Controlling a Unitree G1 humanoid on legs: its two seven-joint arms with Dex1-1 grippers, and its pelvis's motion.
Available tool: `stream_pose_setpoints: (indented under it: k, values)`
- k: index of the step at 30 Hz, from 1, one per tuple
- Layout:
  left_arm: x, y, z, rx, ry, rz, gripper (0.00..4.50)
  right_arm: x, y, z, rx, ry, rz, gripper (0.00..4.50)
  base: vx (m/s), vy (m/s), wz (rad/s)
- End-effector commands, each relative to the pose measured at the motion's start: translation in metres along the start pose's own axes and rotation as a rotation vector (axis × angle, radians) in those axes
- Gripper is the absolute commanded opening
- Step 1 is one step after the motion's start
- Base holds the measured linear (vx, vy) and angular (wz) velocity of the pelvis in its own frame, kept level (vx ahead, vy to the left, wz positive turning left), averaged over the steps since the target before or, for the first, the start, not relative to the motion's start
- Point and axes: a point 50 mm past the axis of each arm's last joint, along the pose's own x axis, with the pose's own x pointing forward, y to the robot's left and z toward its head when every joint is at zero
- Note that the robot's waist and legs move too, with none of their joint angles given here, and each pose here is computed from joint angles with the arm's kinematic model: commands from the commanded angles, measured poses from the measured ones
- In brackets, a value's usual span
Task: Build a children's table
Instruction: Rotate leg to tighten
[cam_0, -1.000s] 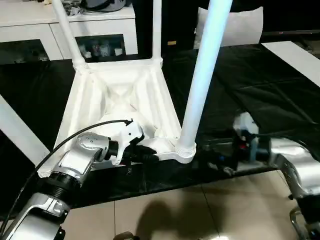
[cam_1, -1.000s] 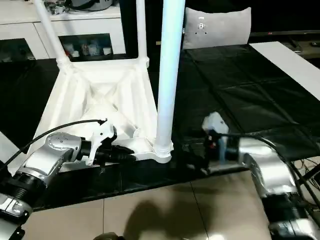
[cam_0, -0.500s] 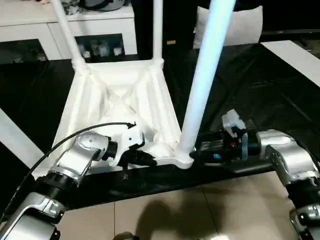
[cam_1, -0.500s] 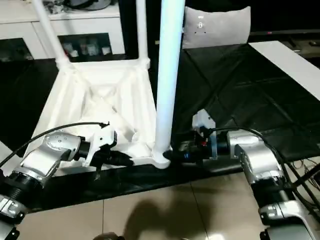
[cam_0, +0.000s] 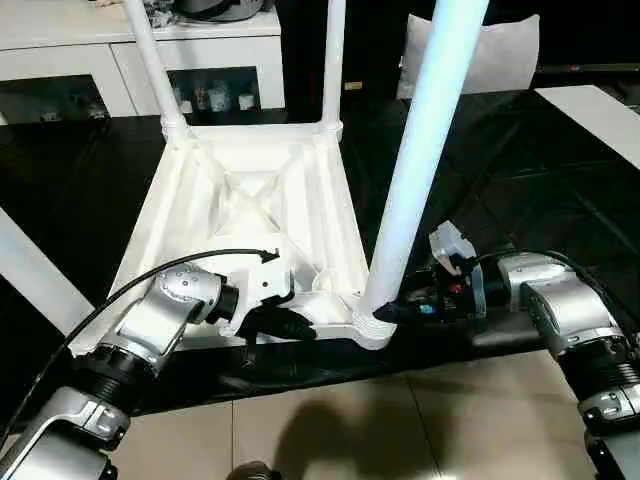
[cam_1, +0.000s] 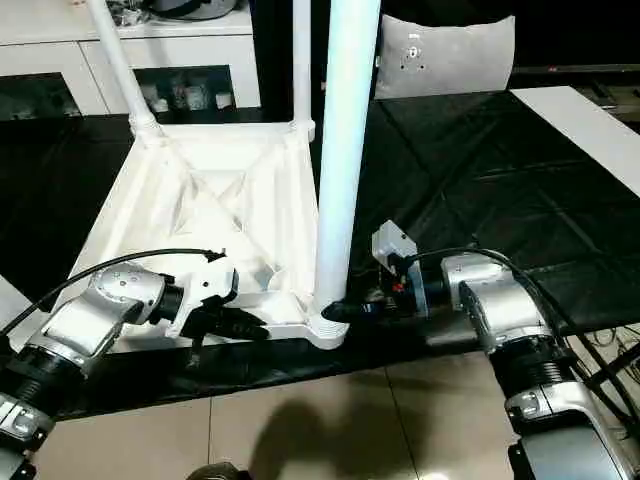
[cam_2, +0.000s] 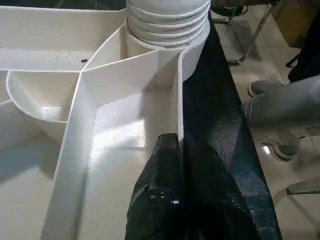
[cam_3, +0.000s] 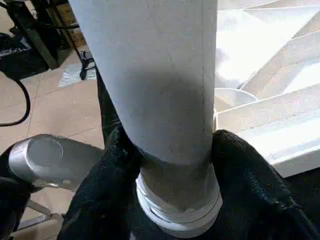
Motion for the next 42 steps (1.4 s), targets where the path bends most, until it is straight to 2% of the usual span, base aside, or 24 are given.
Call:
stream_pose_setpoints:
  k: [1, 4, 6, 9, 11, 14, 18, 19, 20, 21, 22, 23, 24, 25, 27, 28, 31, 32, 33, 36, 38, 42]
  values:
    - [0.012, -0.008, -0.006, -0.038, 0.019, -0.042, 0.0, 0.003, 0.004, 0.001, 0.013, -0.022, 0.056, 1.96, 0.0, 0.0, 0.0]
    - [0.018, -0.004, -0.002, -0.119, -0.029, 0.031, 0.0, 0.006, 0.01, -0.002, 0.062, -0.079, 0.035, 1.95, 0.0, 0.0, 0.0]
    - [0.024, 0.0, 0.004, -0.163, -0.065, 0.093, 0.0, 0.017, 0.009, -0.006, 0.072, -0.08, -0.08, 1.94, 0.0, 0.0, 0.0]
    - [0.03, 0.003, 0.011, -0.214, -0.09, 0.15, 0.0, 0.031, 0.002, -0.005, 0.117, -0.113, -0.254, 1.94, 0.0, 0.0, 0.0]
    - [0.038, 0.005, 0.019, -0.262, -0.115, 0.19, 0.0, 0.043, -0.003, -0.003, 0.191, -0.155, -0.372, 1.93, 0.0, 0.0, 0.0]
    - [0.053, 0.012, 0.031, -0.318, -0.136, 0.271, 0.0, 0.063, -0.012, -0.005, 0.318, -0.156, -0.589, 1.93, 0.0, 0.0, 0.0]
    - [0.065, 0.021, 0.043, -0.343, -0.155, 0.365, 0.0, 0.075, -0.022, -0.003, 0.379, -0.192, -0.775, 1.93, 0.0, 0.0, 0.0]
    - [0.069, 0.023, 0.047, -0.337, -0.159, 0.399, 0.0, 0.079, -0.023, -0.001, 0.364, -0.205, -0.798, 1.93, 0.0, 0.0, 0.0]
    - [0.069, 0.023, 0.047, -0.337, -0.159, 0.399, 0.0, 0.079, -0.023, -0.001, 0.364, -0.205, -0.798, 2.63, 0.0, 0.0, 0.0]
    - [0.071, 0.025, 0.049, -0.321, -0.154, 0.419, 0.0, 0.08, -0.023, 0.0, 0.336, -0.202, -0.813, 2.63, 0.0, 0.0, 0.0]
    - [0.072, 0.026, 0.051, -0.298, -0.145, 0.437, 0.0, 0.08, -0.021, 0.004, 0.328, -0.236, -0.805, 2.69, 0.0, 0.0, 0.0]
    - [0.072, 0.026, 0.051, -0.289, -0.142, 0.438, 0.0, 0.079, -0.02, 0.005, 0.339, -0.269, -0.789, 2.83, 0.0, 0.0, 0.0]
    - [0.069, 0.026, 0.048, -0.251, -0.126, 0.439, 0.0, 0.071, -0.017, 0.007, 0.311, -0.296, -0.767, 2.98, 0.0, 0.0, 0.0]
    - [0.069, 0.026, 0.047, -0.248, -0.125, 0.438, 0.0, 0.07, -0.017, 0.006, 0.307, -0.295, -0.765, 3.07, 0.0, 0.0, 0.0]
    - [0.063, 0.025, 0.041, -0.204, -0.11, 0.419, 0.0, 0.053, -0.015, 0.003, 0.254, -0.291, -0.744, 3.18, 0.0, 0.0, 0.0]
    - [0.063, 0.025, 0.041, -0.204, -0.11, 0.419, 0.0, 0.053, -0.015, 0.003, 0.254, -0.291, -0.744, 3.18, 0.0, 0.0, 0.0]
    - [0.054, 0.022, 0.03, -0.157, -0.095, 0.358, 0.0, 0.021, -0.013, 0.001, 0.194, -0.324, -0.707, 3.52, 0.0, 0.0, 0.0]
    - [0.053, 0.021, 0.028, -0.148, -0.095, 0.346, 0.0, 0.018, -0.012, 0.002, 0.187, -0.33, -0.694, 3.57, 0.0, 0.0, 0.0]
    - [0.05, 0.017, 0.024, -0.129, -0.095, 0.303, 0.0, 0.006, -0.009, 0.003, 0.165, -0.35, -0.649, 3.57, 0.0, 0.0, 0.0]
    - [0.044, 0.009, 0.017, -0.078, -0.087, 0.203, 0.0, -0.015, -0.003, 0.004, 0.09, -0.295, -0.563, 3.97, 0.0, 0.0, 0.0]
    - [0.038, 0.001, 0.01, -0.033, -0.054, 0.101, 0.0, -0.031, 0.003, 0.004, 0.012, -0.196, -0.462, 4.0, 0.0, 0.0, 0.0]
    - [0.035, -0.003, 0.007, 0.004, -0.029, 0.041, 0.0, -0.034, 0.009, 0.004, -0.016, -0.157, -0.37, 4.0, 0.0, 0.0, 0.0]
